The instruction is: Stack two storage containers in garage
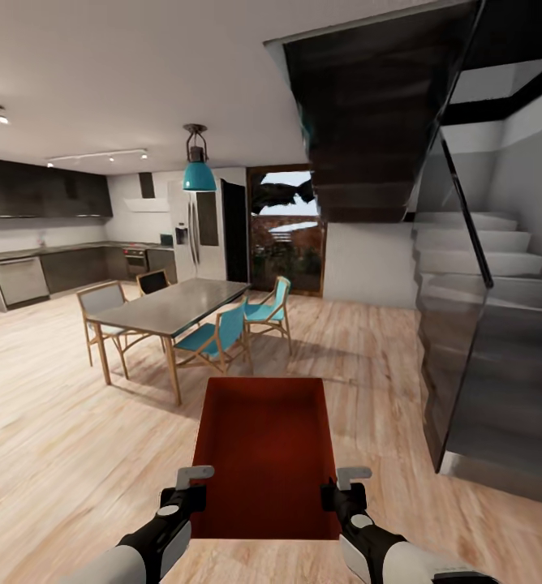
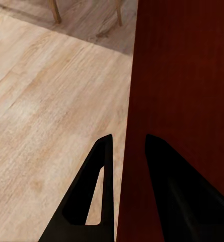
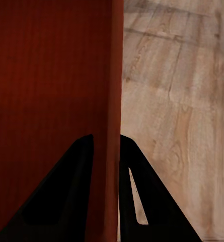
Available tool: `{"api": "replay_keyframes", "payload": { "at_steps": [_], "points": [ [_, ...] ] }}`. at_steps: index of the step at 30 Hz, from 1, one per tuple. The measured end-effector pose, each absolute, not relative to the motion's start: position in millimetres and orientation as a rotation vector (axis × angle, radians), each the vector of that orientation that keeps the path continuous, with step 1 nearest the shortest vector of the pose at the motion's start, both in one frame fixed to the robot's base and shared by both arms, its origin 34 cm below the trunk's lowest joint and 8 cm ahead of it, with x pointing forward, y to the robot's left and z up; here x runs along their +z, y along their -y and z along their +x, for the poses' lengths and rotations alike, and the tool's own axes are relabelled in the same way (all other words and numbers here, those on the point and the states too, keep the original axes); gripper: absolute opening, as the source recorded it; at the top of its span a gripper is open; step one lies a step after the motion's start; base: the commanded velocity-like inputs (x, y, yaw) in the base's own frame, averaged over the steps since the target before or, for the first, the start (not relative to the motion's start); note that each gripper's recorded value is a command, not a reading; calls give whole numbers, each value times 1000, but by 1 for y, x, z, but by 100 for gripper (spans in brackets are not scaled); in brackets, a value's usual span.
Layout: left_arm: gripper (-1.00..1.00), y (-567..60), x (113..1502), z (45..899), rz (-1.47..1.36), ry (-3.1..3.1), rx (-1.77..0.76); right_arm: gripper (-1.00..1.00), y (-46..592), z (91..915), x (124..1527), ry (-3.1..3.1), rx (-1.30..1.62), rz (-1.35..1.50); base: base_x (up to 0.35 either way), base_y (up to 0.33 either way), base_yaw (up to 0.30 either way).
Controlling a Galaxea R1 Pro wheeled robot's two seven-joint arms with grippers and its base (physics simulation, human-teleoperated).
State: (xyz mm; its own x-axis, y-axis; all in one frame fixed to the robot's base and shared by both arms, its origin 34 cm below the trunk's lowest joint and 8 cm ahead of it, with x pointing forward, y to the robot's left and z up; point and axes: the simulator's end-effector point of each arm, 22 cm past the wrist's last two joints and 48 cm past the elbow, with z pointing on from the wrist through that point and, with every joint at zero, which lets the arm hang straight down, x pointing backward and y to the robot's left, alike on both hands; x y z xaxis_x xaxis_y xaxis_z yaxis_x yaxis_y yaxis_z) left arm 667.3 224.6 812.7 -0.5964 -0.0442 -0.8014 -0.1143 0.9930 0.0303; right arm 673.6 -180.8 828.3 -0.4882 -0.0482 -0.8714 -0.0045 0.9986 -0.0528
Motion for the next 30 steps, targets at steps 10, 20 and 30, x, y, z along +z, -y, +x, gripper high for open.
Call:
{"api": "replay_keyframes", "payload": {
  "at_steps": [10,20,30],
  "points": [
    [-100,-225,813,667,-110,-2210,97,-100,181,674,828,-2080,-52,-37,0,0,-278],
    [-100,-225,813,667,-110,-2210,97,-100,181,674,828,-2080,-52,-37,0,0,-278],
    [-100,-225,814,668,-109,-2207,97,-100,181,674,829,-2077,-52,-36,0,0,-278]
  ]
}}
